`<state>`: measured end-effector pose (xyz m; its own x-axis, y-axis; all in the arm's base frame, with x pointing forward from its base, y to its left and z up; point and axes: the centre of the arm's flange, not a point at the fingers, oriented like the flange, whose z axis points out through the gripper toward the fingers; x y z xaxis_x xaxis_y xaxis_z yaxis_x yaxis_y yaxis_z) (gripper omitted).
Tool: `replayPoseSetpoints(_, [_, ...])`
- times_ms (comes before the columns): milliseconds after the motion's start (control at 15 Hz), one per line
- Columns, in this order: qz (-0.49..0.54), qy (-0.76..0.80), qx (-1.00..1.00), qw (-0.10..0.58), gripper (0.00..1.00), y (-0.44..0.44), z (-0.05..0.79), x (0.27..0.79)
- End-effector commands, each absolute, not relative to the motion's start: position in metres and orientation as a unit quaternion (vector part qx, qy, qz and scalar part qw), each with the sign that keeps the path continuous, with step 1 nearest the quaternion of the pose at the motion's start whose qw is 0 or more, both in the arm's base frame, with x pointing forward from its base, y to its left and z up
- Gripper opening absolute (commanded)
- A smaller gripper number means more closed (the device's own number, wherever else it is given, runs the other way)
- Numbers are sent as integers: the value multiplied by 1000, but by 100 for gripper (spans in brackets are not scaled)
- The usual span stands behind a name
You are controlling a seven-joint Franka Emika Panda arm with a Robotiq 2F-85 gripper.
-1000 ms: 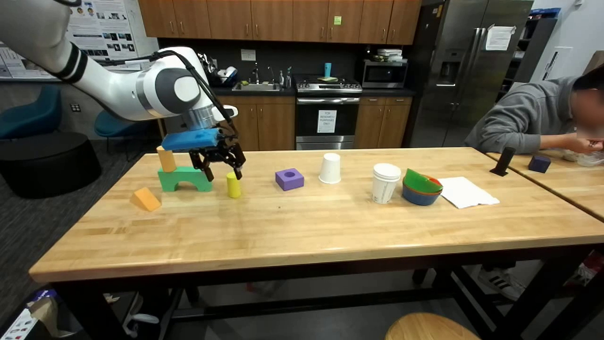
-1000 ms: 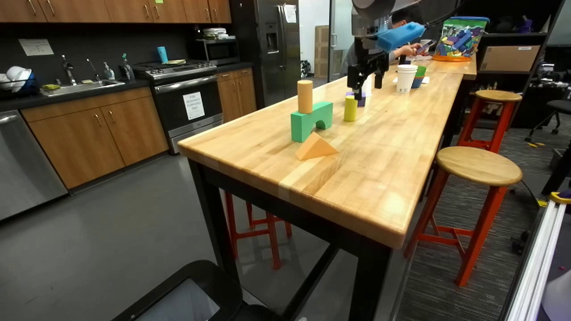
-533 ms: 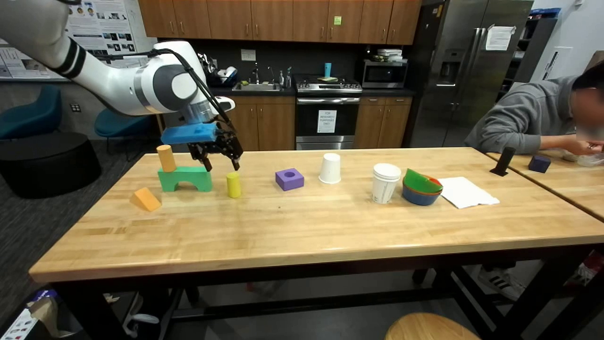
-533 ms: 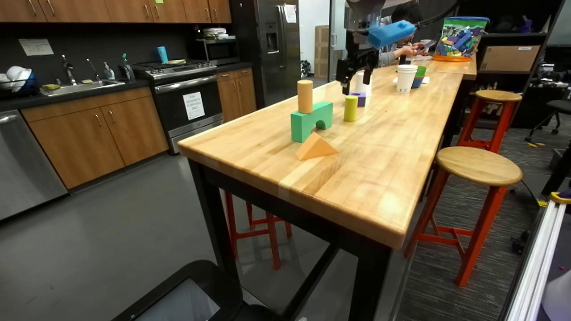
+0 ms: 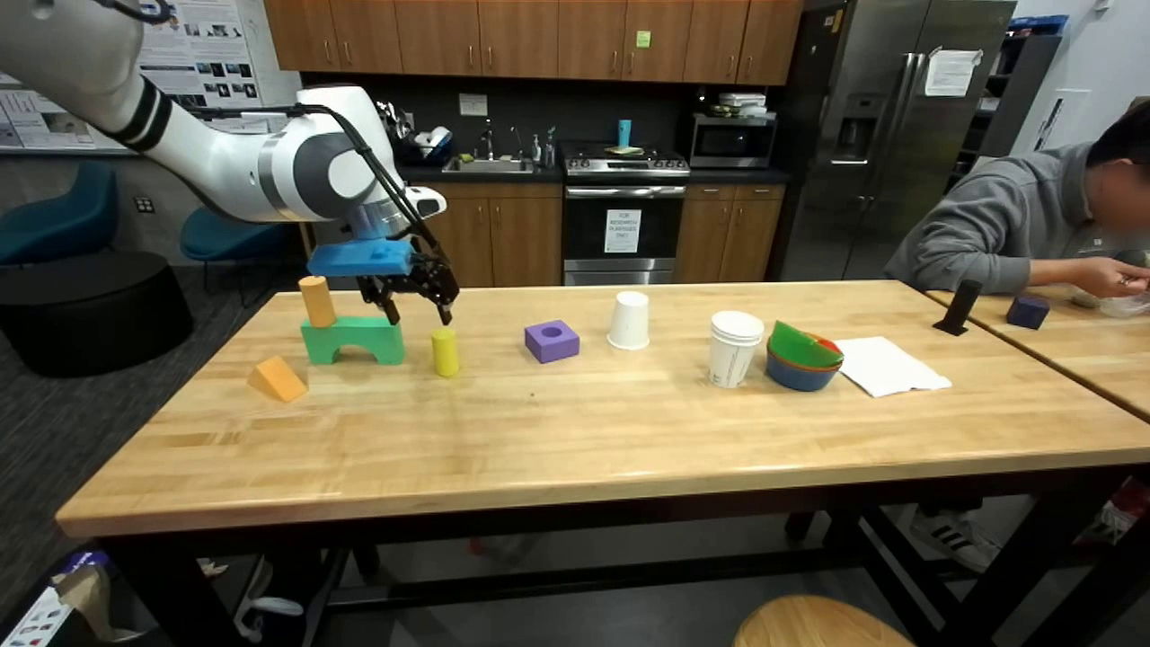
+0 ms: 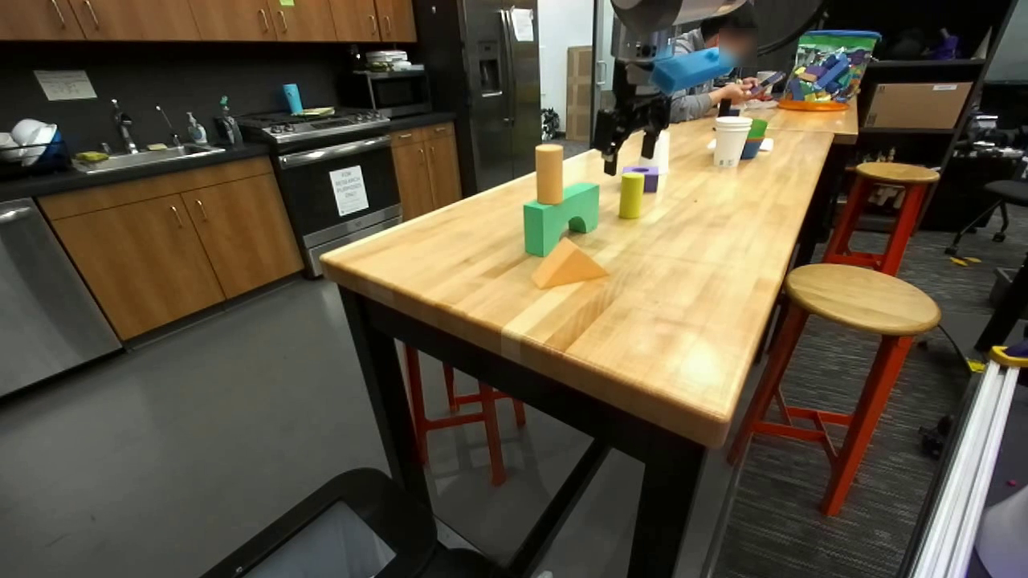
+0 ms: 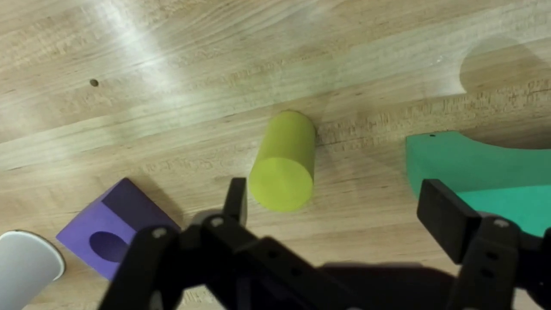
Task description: Put the yellow cylinder on top of the green block
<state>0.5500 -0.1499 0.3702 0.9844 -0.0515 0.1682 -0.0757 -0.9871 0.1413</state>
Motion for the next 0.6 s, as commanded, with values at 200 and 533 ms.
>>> replayPoseSetpoints(200, [83, -36, 994, 63, 100, -159, 354, 559])
replayPoseSetpoints(533, [83, -44, 993, 72, 100, -169, 355, 555])
